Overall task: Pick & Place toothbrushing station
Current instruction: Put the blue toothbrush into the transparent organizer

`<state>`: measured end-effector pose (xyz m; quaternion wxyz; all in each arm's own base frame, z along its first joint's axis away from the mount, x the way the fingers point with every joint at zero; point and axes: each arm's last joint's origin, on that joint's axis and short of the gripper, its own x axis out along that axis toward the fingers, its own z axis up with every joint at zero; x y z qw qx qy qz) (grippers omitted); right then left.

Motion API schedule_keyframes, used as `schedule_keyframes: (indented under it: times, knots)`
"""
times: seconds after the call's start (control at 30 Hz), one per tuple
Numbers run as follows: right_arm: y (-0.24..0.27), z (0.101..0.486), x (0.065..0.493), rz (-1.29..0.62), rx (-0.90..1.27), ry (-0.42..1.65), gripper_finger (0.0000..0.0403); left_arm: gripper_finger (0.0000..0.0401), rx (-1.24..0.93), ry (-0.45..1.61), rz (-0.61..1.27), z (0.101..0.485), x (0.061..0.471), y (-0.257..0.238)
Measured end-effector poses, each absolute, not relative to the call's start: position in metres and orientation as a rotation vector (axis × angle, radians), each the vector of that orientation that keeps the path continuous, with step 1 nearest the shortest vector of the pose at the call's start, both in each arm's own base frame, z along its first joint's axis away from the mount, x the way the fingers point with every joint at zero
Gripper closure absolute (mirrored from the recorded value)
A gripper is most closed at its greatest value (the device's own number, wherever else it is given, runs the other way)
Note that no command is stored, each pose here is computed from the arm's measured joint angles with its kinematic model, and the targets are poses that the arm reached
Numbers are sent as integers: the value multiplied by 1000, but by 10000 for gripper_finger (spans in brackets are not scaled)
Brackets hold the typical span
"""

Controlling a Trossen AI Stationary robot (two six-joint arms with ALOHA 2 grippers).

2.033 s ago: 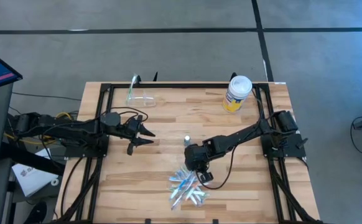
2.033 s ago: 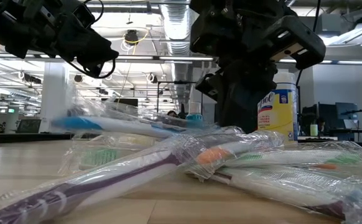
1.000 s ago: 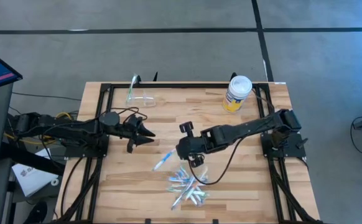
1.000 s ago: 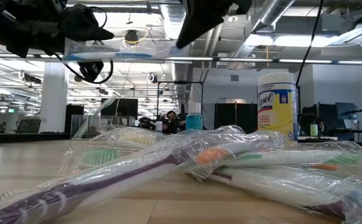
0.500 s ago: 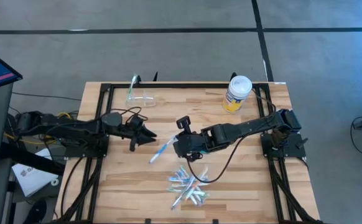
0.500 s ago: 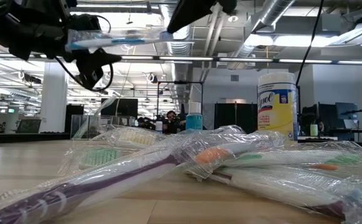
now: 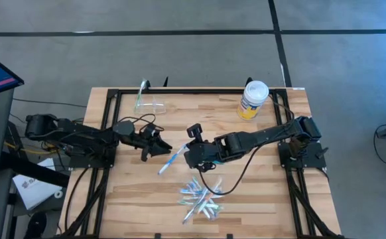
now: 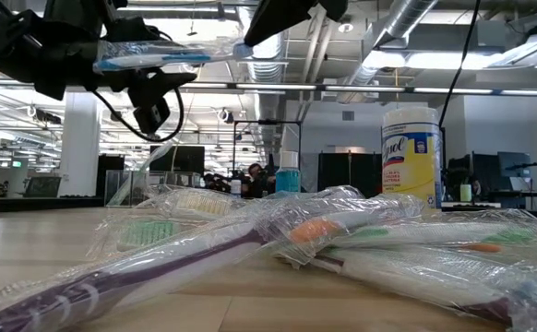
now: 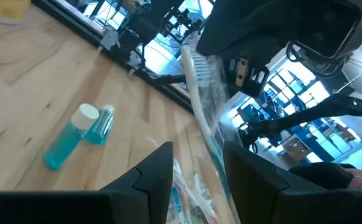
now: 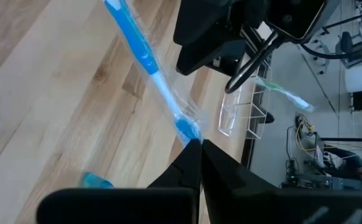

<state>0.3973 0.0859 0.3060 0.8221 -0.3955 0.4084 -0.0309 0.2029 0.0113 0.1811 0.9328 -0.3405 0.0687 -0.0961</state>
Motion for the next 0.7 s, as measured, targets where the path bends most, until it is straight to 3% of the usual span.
schedule_keyframes:
  times: [0.47,0.7]
  knots:
    - [84,306,398,-63,-854,870,403,265,-756,153,-193,176,211,12]
    - [84,306,398,-59,-853,872,403,265,-747,147,-283,191,230,4]
